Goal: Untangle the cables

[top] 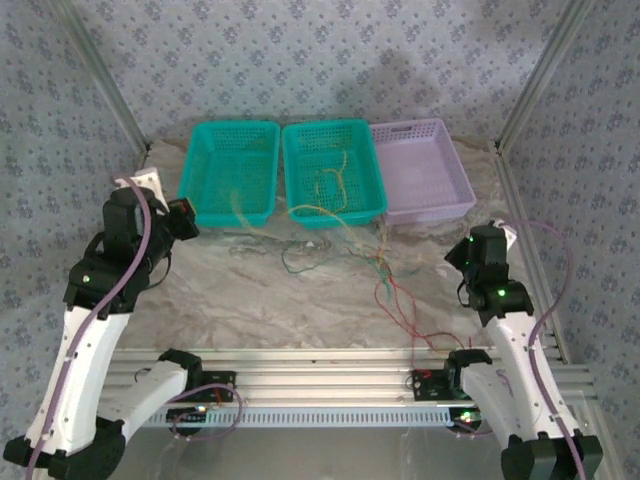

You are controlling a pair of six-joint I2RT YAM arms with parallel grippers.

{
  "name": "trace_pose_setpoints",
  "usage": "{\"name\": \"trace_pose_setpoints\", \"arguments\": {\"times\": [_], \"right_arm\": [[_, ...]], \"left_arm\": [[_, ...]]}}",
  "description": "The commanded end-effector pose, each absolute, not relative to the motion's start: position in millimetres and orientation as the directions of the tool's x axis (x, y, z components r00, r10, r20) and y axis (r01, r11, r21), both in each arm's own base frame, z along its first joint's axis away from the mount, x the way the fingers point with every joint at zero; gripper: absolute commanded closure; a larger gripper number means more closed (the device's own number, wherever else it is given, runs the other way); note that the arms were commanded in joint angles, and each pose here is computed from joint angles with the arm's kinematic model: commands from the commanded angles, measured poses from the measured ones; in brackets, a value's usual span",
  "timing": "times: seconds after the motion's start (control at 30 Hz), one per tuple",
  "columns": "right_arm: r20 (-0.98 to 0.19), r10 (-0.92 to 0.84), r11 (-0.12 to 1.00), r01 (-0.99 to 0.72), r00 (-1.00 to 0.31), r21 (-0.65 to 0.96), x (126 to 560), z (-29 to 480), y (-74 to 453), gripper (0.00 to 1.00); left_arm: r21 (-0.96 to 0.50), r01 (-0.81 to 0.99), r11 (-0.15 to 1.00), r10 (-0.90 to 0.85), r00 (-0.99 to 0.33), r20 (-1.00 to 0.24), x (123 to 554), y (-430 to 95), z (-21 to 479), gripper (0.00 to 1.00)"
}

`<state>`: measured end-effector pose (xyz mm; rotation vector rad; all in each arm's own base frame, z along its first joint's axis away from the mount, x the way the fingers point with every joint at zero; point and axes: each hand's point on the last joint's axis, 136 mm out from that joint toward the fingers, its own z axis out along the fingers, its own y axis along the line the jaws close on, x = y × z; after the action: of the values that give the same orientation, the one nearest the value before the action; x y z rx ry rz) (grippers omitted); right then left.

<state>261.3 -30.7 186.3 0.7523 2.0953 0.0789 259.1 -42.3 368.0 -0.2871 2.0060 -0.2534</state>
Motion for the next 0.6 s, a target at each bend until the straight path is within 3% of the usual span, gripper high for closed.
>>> {"name": "trace_pose_setpoints", "arguments": {"times": [0.0,0.2,0.4,0.47,0.57], "right_arm": [[-0.728,0.550,0.782,0.559,-0.410,0.276,243.0,191.7,-53.3,1.00],[-0.706,0.595,0.787,0.457,-0.384,0.414,266.8,204.7,-35.6,1.00],[-0.732,0.528,0.838,0.128,-0.431,0.530,302.5,256.2,25.8,1.00],[-0.760,0.478,0.840,-0.025,-0.441,0.542,309.3,284.9,54.3,1.00],[-0.815,0.360,0.843,-0.215,-0.453,0.492,307.6,318.2,95.7,1.00]], "left_arm": [[-0.246,-0.213,0.946,-0.308,-0.344,-0.887,251.3,-11.7,385.4,1.00],[-0.306,-0.149,0.940,-0.340,-0.382,-0.859,264.5,-31.2,377.4,1.00],[-0.427,-0.013,0.904,-0.382,-0.467,-0.797,281.4,-72.3,358.2,1.00],[-0.486,0.048,0.873,-0.398,-0.506,-0.765,288.3,-92.0,351.0,0.90],[-0.571,0.131,0.811,-0.407,-0.575,-0.710,295.3,-124.3,338.8,0.59]]}}
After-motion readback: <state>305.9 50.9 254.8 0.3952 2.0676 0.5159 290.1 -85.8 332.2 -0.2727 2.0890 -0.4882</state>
